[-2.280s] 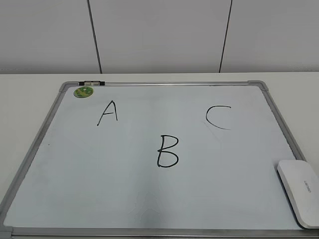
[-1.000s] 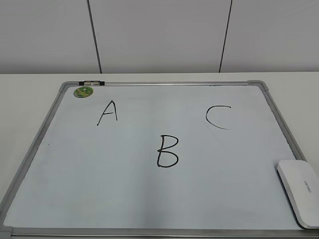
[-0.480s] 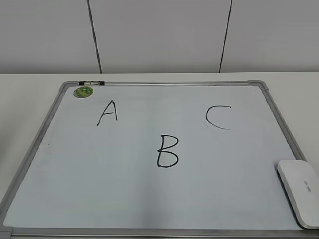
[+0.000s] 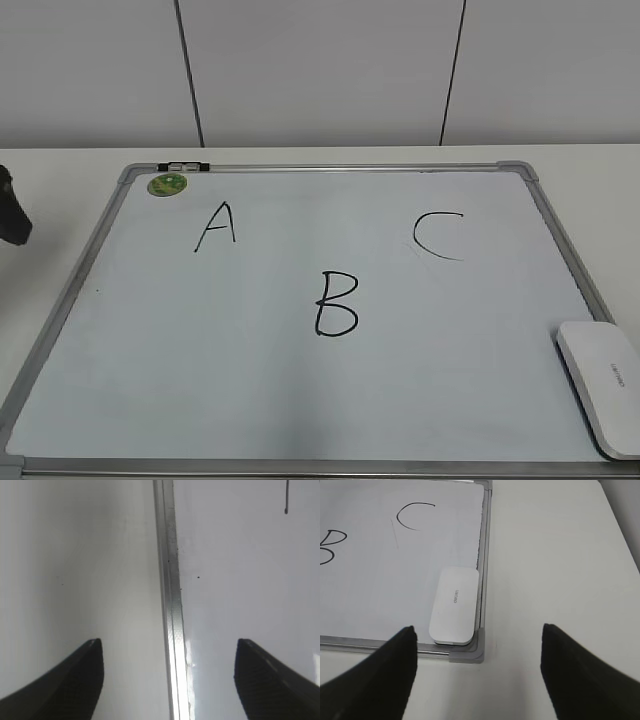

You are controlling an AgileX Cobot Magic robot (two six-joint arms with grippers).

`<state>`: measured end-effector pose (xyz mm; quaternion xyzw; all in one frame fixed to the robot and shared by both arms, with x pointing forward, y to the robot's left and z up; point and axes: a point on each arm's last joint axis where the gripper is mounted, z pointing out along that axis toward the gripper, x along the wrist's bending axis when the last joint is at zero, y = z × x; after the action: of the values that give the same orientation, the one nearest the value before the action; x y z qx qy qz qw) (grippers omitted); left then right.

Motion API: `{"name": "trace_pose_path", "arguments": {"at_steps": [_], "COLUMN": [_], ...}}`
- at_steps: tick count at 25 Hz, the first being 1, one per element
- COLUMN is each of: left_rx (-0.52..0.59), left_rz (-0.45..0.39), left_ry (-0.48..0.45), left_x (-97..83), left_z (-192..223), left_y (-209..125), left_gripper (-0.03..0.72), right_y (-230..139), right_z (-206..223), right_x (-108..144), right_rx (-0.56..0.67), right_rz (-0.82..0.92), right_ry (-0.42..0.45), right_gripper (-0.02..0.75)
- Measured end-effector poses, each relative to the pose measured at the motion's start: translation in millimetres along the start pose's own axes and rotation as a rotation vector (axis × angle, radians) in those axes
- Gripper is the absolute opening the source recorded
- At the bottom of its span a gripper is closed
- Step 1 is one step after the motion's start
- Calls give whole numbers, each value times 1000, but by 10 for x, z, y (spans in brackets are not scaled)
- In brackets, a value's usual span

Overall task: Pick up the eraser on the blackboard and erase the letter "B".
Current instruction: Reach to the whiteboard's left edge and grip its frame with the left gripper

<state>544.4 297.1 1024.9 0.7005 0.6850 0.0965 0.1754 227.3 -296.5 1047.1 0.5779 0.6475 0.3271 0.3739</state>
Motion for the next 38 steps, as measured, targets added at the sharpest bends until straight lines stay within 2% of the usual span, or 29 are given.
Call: {"name": "trace_pose_path", "arguments": {"at_steps": [6,11,15,22,32,38], "left_rx": [146,203,231,276,317,307], "left_rz": [-9,-27,-29,-27,-30,-30], "left_ry": [-14,-26,-35,-49,-50,-48], "left_x": [65,97,108,125,143,145], "left_z": [583,914,1047,1232,1385,1388], "left_y": [125,227,361,544,516,525], "left_gripper": [591,566,517,386,356,295], "right_y": [0,0,0,0,0,0], "right_z": [0,0,0,0,0,0], "right_x": [0,0,0,0,0,0], "right_rx": [0,0,0,0,0,0], "right_rz": [0,0,0,0,0,0], "right_ry": [0,0,0,0,0,0], "right_gripper": [591,591,591,591,591,591]}}
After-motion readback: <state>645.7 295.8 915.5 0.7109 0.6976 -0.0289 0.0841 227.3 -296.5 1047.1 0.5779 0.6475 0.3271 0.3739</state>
